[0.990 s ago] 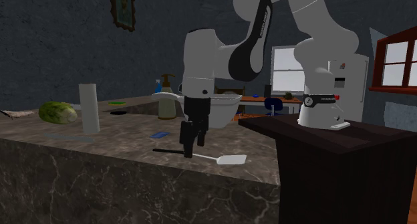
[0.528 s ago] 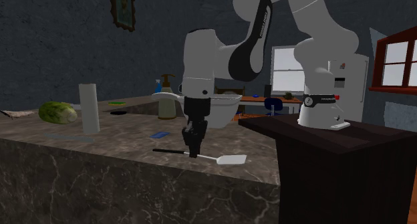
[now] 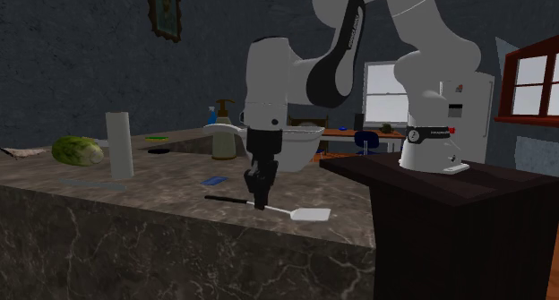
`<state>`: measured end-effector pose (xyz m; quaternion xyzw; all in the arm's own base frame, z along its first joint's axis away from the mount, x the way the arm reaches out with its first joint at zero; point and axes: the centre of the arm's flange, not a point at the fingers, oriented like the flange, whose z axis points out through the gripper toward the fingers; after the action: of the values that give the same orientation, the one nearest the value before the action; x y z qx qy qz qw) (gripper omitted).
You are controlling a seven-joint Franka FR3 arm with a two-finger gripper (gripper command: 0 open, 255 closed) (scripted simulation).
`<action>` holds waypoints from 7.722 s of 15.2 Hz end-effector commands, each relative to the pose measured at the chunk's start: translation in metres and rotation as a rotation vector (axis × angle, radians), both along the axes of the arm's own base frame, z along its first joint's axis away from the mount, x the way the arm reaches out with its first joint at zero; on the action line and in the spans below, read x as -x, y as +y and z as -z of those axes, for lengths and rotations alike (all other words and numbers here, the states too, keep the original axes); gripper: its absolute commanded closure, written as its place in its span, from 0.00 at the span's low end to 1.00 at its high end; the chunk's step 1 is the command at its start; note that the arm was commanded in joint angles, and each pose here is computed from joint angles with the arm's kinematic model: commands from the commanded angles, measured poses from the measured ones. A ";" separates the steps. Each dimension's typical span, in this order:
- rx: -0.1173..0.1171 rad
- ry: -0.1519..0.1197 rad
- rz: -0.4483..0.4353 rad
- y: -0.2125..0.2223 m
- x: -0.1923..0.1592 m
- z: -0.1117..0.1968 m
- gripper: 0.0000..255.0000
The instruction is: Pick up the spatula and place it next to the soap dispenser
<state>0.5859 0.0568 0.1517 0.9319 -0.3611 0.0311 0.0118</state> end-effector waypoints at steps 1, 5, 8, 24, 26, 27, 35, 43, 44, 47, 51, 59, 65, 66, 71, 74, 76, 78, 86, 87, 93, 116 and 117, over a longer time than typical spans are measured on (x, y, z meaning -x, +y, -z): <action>0.000 0.000 0.000 0.000 0.000 -0.007 1.00; 0.000 0.000 0.000 0.000 0.000 -0.029 1.00; 0.000 0.000 0.000 0.000 0.000 -0.044 1.00; 0.000 0.000 0.000 0.000 0.000 -0.129 1.00; 0.000 0.000 0.000 0.000 0.000 -0.139 1.00; 0.000 0.000 0.000 0.000 0.000 -0.145 1.00; 0.000 0.000 0.000 0.000 0.000 -0.187 1.00; 0.000 0.000 0.000 0.000 0.000 -0.229 1.00; 0.000 0.000 0.000 0.000 0.000 -0.234 1.00; 0.000 0.000 0.000 0.000 0.000 -0.250 1.00; 0.000 0.000 0.000 0.000 0.000 -0.271 1.00; 0.000 0.000 0.000 0.000 0.000 -0.314 1.00; 0.000 0.000 0.000 -0.026 -0.004 -0.330 1.00; 0.000 0.000 0.000 -0.039 -0.006 -0.330 1.00; 0.000 0.000 0.000 -0.104 -0.015 -0.330 1.00; 0.000 0.000 0.000 -0.143 -0.021 -0.330 1.00; 0.000 0.000 0.000 -0.170 -0.024 -0.330 1.00; 0.000 0.000 0.000 -0.196 -0.028 -0.330 1.00; 0.000 0.000 0.000 -0.300 -0.042 -0.330 1.00; 0.000 0.000 0.000 -0.313 -0.044 -0.330 1.00; 0.000 0.000 0.000 -0.392 -0.055 -0.330 1.00; 0.000 0.000 0.000 -0.460 -0.065 -0.235 1.00; 0.000 0.000 0.000 -0.460 -0.065 -0.230 1.00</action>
<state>0.6514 -0.4034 0.3865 0.9319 -0.3611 0.0309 0.0118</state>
